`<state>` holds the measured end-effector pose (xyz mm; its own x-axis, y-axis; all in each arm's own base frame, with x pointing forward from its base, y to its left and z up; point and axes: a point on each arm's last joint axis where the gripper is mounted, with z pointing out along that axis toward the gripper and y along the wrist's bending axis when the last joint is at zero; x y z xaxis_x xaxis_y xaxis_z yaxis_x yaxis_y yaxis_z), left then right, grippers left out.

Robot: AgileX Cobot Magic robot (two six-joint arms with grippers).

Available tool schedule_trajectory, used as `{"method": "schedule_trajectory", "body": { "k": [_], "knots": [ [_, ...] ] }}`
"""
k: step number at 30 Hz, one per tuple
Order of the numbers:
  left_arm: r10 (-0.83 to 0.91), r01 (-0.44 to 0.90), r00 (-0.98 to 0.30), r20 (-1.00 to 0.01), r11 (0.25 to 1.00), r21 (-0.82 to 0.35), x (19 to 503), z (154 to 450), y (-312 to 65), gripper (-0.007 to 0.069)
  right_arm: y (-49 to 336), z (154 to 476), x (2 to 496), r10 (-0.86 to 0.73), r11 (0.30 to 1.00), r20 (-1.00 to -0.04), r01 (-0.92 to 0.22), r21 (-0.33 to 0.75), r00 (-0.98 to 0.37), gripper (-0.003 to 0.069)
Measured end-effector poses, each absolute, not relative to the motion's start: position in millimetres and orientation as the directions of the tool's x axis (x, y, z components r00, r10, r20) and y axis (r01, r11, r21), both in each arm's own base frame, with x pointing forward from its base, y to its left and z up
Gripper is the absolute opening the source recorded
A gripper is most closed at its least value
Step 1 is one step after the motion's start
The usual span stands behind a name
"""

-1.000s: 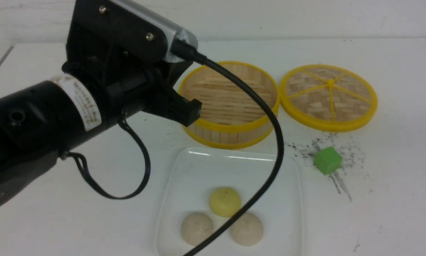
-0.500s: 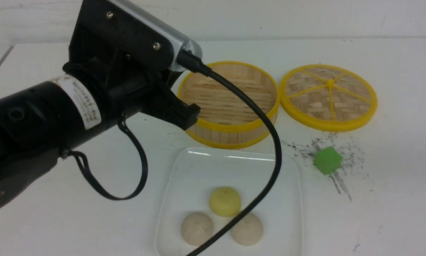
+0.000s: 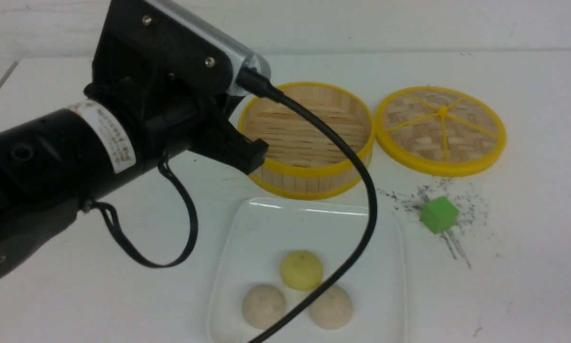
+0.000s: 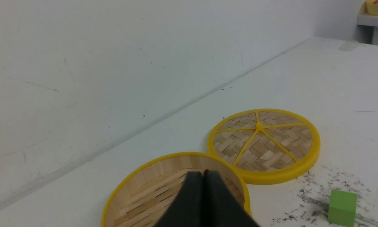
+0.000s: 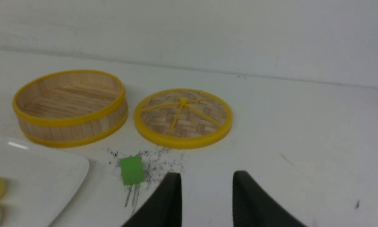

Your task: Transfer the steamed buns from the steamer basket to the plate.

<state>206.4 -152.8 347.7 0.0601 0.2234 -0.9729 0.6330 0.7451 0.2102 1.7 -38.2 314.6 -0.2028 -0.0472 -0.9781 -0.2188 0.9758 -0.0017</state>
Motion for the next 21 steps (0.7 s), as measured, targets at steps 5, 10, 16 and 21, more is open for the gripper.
{"method": "schedule_trajectory", "body": {
  "k": [5, 10, 16, 21],
  "knots": [
    [0.225, 0.632, 0.057, -0.973, 0.746, 0.209, 206, 347, -153, 0.0003, -22, 284, 9, -0.091, 0.95, -0.943, -0.313, 0.014, -0.319, 0.0253],
    [0.23, 0.629, 0.04, -0.972, 0.75, 0.204, 207, 346, -152, 0.0003, -11, 281, 15, -0.053, 0.928, -0.966, -0.37, 0.046, -0.253, 0.0253],
    [0.233, 0.628, 0.034, -0.972, 0.752, 0.202, 207, 345, -152, 0.0003, -8, 278, 22, -0.072, 0.928, -0.98, -0.372, 0.002, -0.184, 0.0253],
    [0.233, 0.628, 0.034, -0.972, 0.752, 0.202, 207, 345, -152, 0.0003, -1, 273, 28, -0.063, 0.916, -0.993, -0.401, -0.016, -0.103, 0.0253]
  ]
}}
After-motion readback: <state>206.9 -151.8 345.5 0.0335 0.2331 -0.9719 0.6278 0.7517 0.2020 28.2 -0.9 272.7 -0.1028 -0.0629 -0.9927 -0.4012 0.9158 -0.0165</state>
